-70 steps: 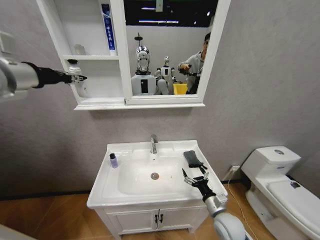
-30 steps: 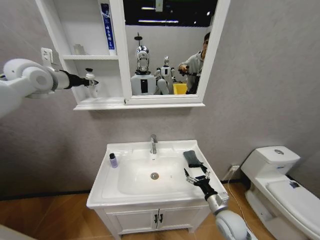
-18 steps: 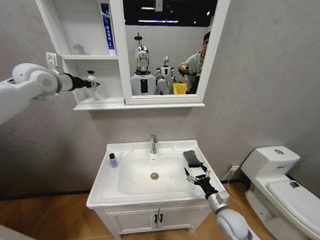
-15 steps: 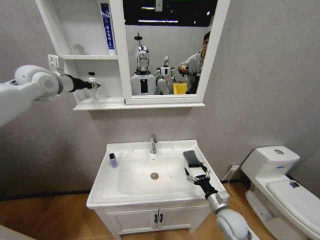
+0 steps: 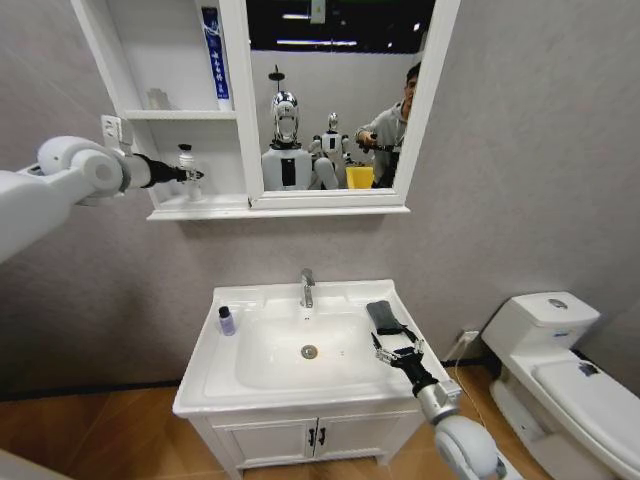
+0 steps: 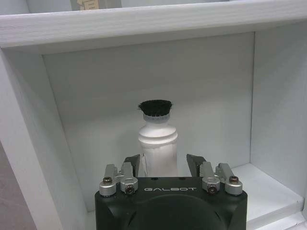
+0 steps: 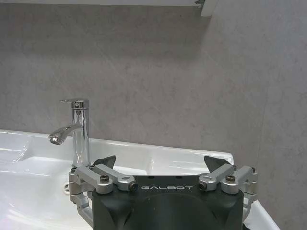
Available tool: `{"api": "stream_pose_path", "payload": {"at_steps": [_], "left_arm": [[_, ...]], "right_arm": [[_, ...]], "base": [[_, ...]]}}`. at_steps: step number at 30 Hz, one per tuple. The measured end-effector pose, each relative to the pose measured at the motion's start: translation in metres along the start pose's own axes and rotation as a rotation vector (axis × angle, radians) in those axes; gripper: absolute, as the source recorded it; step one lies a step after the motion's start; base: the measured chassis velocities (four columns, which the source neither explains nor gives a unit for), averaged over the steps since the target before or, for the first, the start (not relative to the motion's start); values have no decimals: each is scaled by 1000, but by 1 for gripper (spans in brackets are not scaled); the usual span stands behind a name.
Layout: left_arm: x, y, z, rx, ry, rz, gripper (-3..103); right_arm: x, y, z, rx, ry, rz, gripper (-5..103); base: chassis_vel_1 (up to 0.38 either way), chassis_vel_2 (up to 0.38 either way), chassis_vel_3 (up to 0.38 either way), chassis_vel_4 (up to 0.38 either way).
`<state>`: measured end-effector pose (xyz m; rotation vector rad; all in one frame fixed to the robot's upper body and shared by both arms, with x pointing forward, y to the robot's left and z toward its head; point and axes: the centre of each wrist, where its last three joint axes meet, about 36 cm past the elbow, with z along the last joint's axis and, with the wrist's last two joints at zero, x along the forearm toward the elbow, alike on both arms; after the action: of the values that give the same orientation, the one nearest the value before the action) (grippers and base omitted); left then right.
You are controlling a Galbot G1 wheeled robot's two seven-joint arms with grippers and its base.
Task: Move facial cleanser and shampoo from washbasin to cabinet, then wipe washbasin with towel.
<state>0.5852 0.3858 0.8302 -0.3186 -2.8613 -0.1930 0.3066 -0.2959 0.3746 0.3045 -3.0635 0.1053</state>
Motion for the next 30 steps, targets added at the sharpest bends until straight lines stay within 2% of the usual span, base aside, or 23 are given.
{"api": "stream_pose_path", "payload": {"at_steps": [3,5,6,7,9,10,11,14,16,18,19,22,30], "left_arm": [[4,1,2,-5,8,-3,70],[5,1,2,-6,8,-4,70],[8,3,2,-9,8,-11,81],[14,6,4,-15,10,-20,86],[18,8,5,-19,10,-25,86],[28,12,8,-36,13,-39,97],[28,12,8,-36,13,-39,97],[59,22,20,-89,23,-66,100],[68,25,23,-90,23,-71,100],[92,31,37,-72,26,-75,100],[92,31,37,-72,26,-75,100],[107,20,46,-61,16,-33,100],[128,9,52,-49,-10,-15,100]], "right_arm": [[0,1,-1,-2,-2,0,100],[0,1,-1,-2,-2,0,100],[0,1,-1,-2,-2,0,100],[0,1,-1,-2,-2,0,100],[0,1,-1,-2,-2,-1,100],[0,1,-1,-2,-4,-1,100],[0,1,-1,-2,-4,-1,100],[-1,2,-2,-2,-6,-7,100],[-1,2,-2,-2,-6,-9,100],[-1,3,-2,1,-1,-17,100],[-1,3,-2,1,-1,-17,100],[-1,4,-6,8,-5,-27,100],[9,3,-17,22,-11,-36,100]], "base": [[0,0,0,0],[0,0,0,0],[0,0,0,0],[0,0,0,0],[0,0,0,0],[0,0,0,0],[0,0,0,0],[0,0,0,0],[0,0,0,0],[0,0,0,0],[0,0,0,0],[34,31,44,24],[9,16,3,3]]}}
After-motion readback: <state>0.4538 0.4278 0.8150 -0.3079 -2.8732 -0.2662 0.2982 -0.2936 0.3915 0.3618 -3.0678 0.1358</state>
